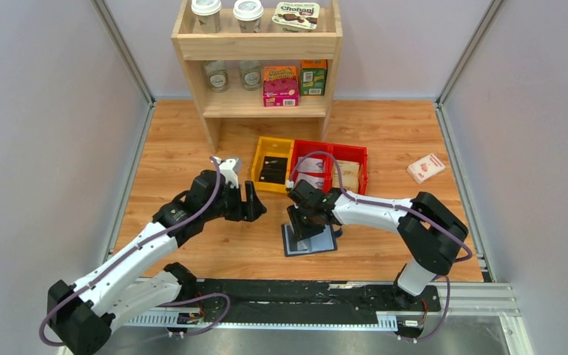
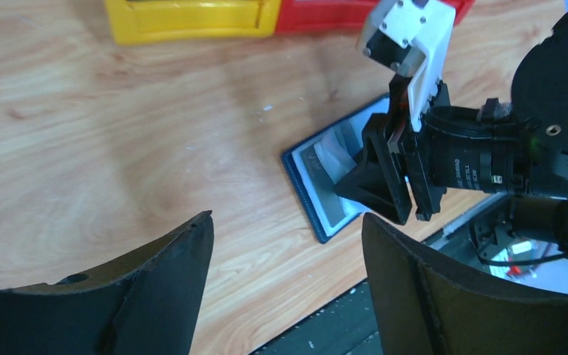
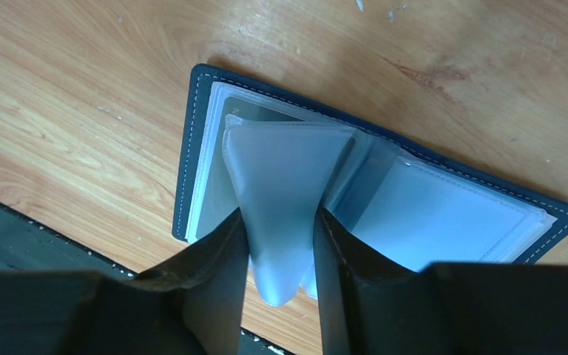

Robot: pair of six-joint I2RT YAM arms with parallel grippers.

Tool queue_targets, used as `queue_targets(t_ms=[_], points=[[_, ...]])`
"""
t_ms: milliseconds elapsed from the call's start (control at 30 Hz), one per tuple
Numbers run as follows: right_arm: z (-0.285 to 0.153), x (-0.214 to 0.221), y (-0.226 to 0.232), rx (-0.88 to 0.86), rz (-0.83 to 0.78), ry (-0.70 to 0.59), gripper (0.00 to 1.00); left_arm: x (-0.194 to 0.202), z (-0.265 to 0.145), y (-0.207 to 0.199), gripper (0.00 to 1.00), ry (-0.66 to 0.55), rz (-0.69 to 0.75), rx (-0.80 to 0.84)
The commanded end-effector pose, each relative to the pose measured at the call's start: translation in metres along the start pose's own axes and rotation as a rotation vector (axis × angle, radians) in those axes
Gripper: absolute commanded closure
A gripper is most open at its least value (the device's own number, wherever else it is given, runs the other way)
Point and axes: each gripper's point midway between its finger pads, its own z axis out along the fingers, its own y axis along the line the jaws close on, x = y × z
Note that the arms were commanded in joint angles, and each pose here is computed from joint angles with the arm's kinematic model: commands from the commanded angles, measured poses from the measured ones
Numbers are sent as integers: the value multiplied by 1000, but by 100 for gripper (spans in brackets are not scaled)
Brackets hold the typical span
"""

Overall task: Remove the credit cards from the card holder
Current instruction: Remove the credit card from the card holder.

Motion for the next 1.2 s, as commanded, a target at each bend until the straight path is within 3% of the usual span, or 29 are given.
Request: queue_targets(t_ms=[0,267,600,833,1167], points=[[-9,-9,9,-112,27,-46,66,2,16,-32,23,13,-37,110],[-11,-11,-1,-199,99,-66,79,34,48,-56,47,166,-20,154],[-15,-13,1,-244,107,-78,82,75,101,-69,67,379,-6,186],[-16,-13,0,-242,111,-83,82,91,123,-69,69,457,-15,188],[-24,-17,-14,-158,147,-124,81,125,133,-32,75,590,-40,14]])
